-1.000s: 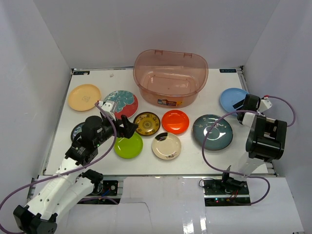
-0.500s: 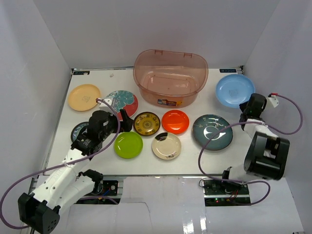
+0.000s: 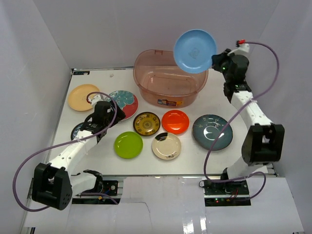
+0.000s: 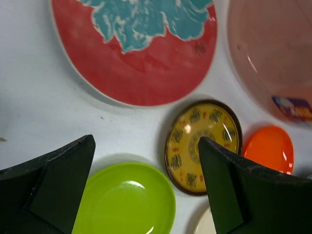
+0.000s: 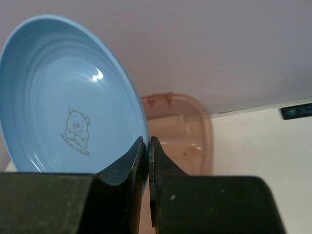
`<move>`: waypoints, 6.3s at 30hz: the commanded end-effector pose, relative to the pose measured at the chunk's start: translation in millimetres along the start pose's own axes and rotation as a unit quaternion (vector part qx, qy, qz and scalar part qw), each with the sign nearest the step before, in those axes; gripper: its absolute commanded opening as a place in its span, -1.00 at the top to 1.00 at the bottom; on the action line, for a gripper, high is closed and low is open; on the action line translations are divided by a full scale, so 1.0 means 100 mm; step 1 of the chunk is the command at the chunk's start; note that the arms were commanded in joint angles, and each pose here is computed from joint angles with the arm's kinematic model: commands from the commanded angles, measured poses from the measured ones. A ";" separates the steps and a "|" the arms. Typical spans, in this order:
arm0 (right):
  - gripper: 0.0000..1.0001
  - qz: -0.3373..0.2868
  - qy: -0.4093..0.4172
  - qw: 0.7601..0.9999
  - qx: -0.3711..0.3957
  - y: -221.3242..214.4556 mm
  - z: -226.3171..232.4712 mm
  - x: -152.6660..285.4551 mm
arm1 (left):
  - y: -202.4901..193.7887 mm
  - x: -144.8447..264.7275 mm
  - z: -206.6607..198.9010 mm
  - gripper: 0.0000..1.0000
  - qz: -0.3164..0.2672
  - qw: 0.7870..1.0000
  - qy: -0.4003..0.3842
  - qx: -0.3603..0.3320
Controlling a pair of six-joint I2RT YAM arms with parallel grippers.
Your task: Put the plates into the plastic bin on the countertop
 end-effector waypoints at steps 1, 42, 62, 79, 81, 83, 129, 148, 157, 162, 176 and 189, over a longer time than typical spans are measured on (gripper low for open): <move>0.85 0.073 0.082 0.993 0.052 -0.29 0.33 -0.31 | 0.17 -0.21 0.03 -0.96 -0.041 0.996 0.007 0.082; -0.69 0.150 0.284 0.946 0.039 -1.04 1.09 0.71 | 1.88 -1.80 1.26 -0.38 -0.109 0.941 0.150 0.281; 0.14 0.196 0.087 0.975 -0.057 -1.31 0.13 1.04 | 2.27 -0.47 -0.44 1.00 -0.169 0.955 -0.165 0.181; -0.64 0.211 -0.202 0.952 -0.090 -1.72 -1.00 1.73 | 0.59 -1.33 -2.68 1.00 0.061 0.964 -0.255 -0.048; -0.64 0.222 -0.221 0.946 -0.089 -1.84 -1.02 1.88 | 0.49 -1.45 -2.81 1.00 0.066 0.962 -0.256 -0.070; -0.64 0.228 -0.250 0.938 -0.080 -1.90 -1.06 1.98 | 0.43 -1.53 -2.85 1.00 0.071 0.963 -0.247 -0.084; 0.85 0.045 -0.192 0.947 -0.252 -0.91 -1.12 2.09 | 0.89 -0.28 -0.01 -0.91 0.017 0.992 -0.076 0.098; 0.85 -0.016 0.095 0.980 -0.171 0.74 -0.15 0.97 | 1.31 -1.04 0.44 -0.96 0.024 0.991 0.012 0.135; 0.84 0.055 0.212 0.970 -0.102 0.51 0.63 -0.41 | 1.29 -1.52 0.58 -0.84 0.104 0.988 0.024 0.113; 0.84 0.116 0.210 0.967 -0.083 -0.09 0.72 -0.87 | 1.29 -1.56 0.63 -0.79 0.118 0.988 0.003 0.100; 0.26 0.201 0.191 0.959 -0.064 -1.02 0.85 -1.14 | 1.02 -1.59 0.78 -0.56 0.147 0.986 -0.052 0.059; -0.80 0.172 0.149 0.972 0.056 -0.71 0.93 -0.91 | 0.84 -1.70 0.94 0.15 0.169 0.983 -0.028 0.067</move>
Point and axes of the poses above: each gripper's point midway between its finger pads, its own x axis back along the fingers, its own z axis along the line the jaws close on, y = z × x, the point moved 9 cm from there along x, back along the fingers, and after that the axes turned 13 degrees about x, right-handed, at the moved point
